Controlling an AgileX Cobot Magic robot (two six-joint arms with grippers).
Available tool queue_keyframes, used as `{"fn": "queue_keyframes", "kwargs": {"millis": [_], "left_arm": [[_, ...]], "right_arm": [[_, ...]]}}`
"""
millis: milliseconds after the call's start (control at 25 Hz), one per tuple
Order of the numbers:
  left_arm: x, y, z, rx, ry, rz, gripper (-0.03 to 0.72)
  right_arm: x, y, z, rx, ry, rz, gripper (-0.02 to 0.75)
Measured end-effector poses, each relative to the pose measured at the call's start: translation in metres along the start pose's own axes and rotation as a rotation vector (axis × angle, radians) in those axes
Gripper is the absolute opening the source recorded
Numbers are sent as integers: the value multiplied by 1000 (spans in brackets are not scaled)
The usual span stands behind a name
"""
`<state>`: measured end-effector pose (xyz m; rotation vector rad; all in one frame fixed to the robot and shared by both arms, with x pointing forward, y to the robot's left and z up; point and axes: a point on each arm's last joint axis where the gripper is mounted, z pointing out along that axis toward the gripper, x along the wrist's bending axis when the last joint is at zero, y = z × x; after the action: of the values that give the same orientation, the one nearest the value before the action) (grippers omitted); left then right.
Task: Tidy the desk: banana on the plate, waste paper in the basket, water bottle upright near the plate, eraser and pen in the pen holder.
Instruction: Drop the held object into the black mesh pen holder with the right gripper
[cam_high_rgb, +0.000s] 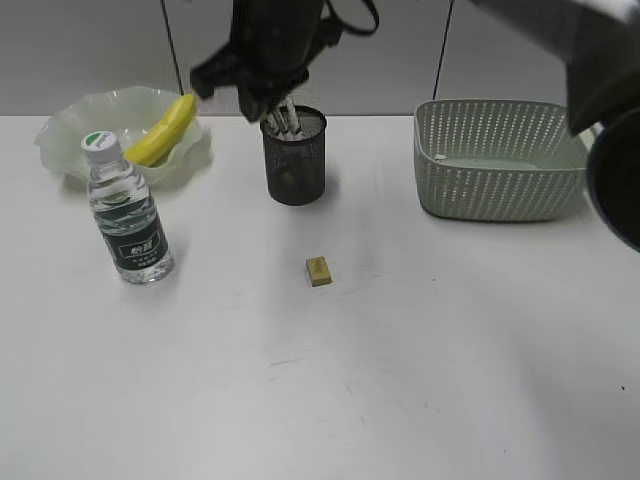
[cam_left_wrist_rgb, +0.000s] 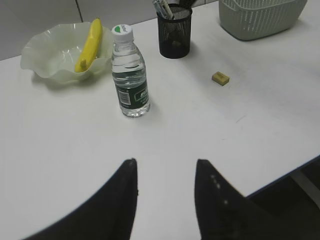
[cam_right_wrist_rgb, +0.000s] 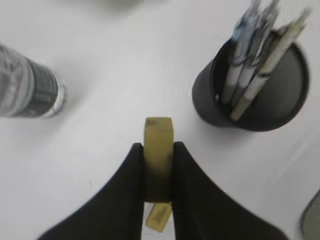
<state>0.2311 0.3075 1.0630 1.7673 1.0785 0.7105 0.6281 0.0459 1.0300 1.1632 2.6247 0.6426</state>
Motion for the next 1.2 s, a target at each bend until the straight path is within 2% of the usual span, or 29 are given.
{"fn": "queue_keyframes", "kwargs": {"millis": [160, 320, 520, 680, 880, 1200], "left_arm": [[0, 0, 0, 0, 0, 0, 290], [0, 0, 0, 0, 0, 0, 290], [0, 0, 0, 0, 0, 0, 290], [0, 0, 0, 0, 0, 0, 290], [0, 0, 0, 0, 0, 0, 290], [0, 0, 0, 0, 0, 0, 290]], "right_arm": [[-4, 19, -45, -144, -53, -19, 121], [-19, 22, -47, -174, -125, 0, 121], [-50, 21, -27, -186, -134, 118, 121], [-67, 19, 0, -204, -90, 193, 121], [-67, 19, 23, -228, -72, 201, 121], [-68, 7, 63, -156, -76, 219, 121]]}}
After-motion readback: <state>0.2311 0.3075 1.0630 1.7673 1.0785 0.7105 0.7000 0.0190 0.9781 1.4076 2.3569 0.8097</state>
